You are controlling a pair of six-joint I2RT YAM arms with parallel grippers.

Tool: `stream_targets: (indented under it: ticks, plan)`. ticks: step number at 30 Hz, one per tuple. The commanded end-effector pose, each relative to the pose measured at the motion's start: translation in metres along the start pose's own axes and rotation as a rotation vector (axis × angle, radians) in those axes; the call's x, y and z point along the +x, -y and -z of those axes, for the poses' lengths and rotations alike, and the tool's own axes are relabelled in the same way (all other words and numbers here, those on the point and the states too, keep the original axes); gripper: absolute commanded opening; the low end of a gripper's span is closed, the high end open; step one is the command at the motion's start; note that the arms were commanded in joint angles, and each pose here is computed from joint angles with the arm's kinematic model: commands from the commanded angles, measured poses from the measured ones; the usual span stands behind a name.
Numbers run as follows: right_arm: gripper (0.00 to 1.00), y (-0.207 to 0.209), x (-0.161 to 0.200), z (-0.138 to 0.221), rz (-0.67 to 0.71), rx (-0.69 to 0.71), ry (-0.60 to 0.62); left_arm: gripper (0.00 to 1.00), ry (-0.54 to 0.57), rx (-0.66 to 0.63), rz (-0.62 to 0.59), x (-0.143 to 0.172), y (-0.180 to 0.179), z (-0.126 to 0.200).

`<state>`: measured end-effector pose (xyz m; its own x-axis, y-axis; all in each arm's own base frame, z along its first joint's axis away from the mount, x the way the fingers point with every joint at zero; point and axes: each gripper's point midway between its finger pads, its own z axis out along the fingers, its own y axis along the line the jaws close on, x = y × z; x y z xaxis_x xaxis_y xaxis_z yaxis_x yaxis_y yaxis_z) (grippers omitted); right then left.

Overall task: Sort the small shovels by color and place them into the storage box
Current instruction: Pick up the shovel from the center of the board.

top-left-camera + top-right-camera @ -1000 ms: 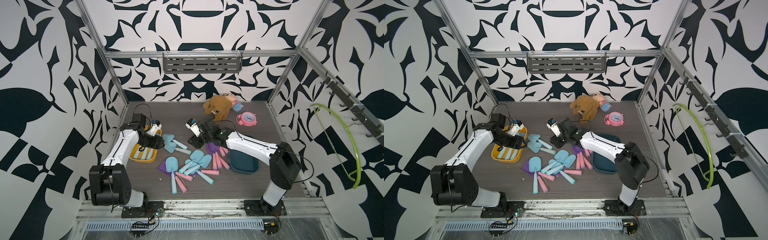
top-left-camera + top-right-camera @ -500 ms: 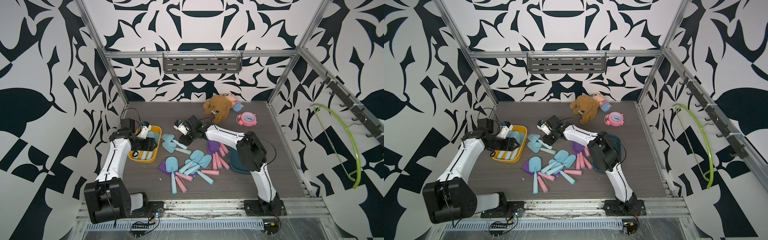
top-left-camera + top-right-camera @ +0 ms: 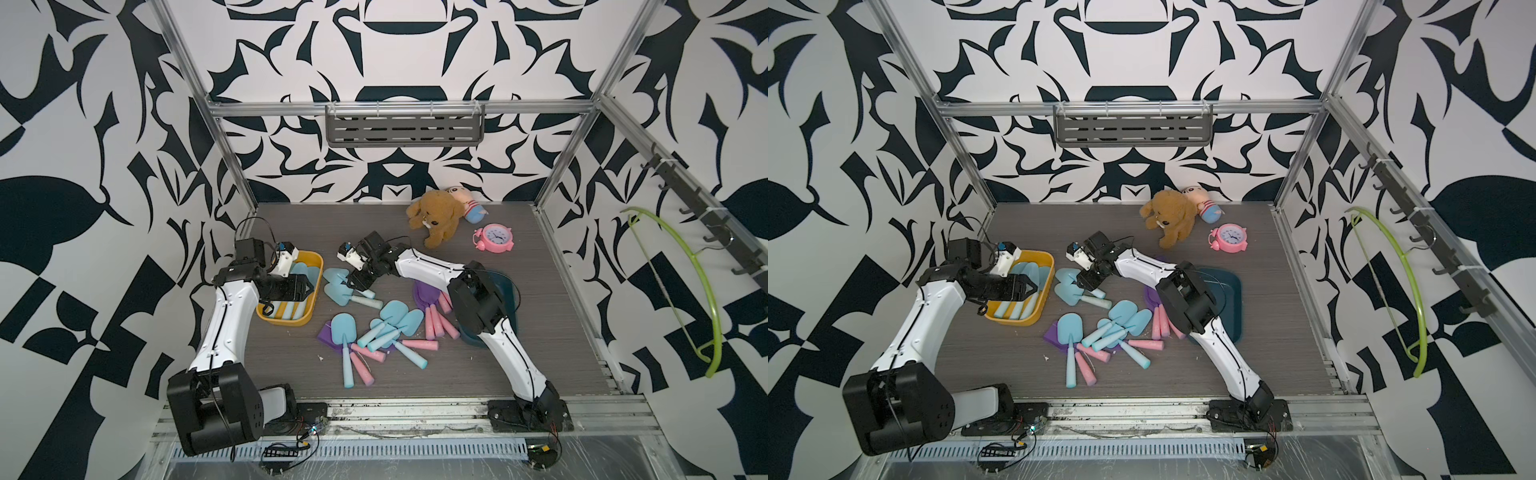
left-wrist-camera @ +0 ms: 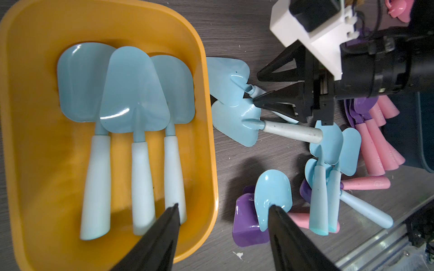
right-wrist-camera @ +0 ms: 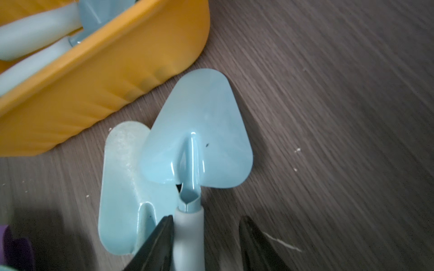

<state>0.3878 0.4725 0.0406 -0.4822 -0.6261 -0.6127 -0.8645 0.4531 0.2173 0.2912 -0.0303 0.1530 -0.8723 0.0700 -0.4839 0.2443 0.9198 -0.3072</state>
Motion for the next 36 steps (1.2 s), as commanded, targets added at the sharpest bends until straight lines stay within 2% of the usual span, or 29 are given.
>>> stream_targets:
  ticks: [1,6,11,13,16,21,26,29,32,36]
  plan:
    - [0.48,-0.005,-0.031,0.013,0.026,-0.010,0.070,0.66,0.006,0.030,0.012,0.001,0.003,-0.001]
    - [0.40,0.002,-0.031,0.001,0.022,0.003,0.068,0.67,0.007,0.037,0.016,0.000,0.003,-0.001]
    - [0.15,0.003,-0.039,0.008,0.030,0.021,0.093,0.66,0.009,0.041,0.012,-0.001,0.004,-0.001]
    - [0.09,0.002,-0.044,0.016,0.041,0.032,0.115,0.66,0.016,0.059,0.008,-0.003,0.008,0.000]
    - [0.05,0.001,-0.059,0.044,0.049,0.051,0.183,0.66,0.040,0.125,0.001,-0.010,0.020,0.005]
    - [0.03,0.011,-0.076,0.108,-0.026,0.075,0.360,0.68,0.129,0.290,-0.033,-0.029,0.052,0.022]
    - [0.02,0.023,-0.080,0.182,-0.162,0.044,0.575,0.72,0.308,0.489,-0.097,-0.075,0.088,0.055]
    - [0.01,0.029,-0.081,0.222,-0.234,0.018,0.696,0.72,0.394,0.587,-0.175,-0.103,0.112,0.074]
    - [0.00,0.024,-0.084,0.256,-0.255,-0.001,0.790,0.73,0.392,0.704,-0.234,-0.119,0.138,0.073]
    - [0.01,0.006,-0.088,0.295,-0.248,-0.017,0.879,0.75,0.360,0.805,-0.229,-0.130,0.170,0.065]
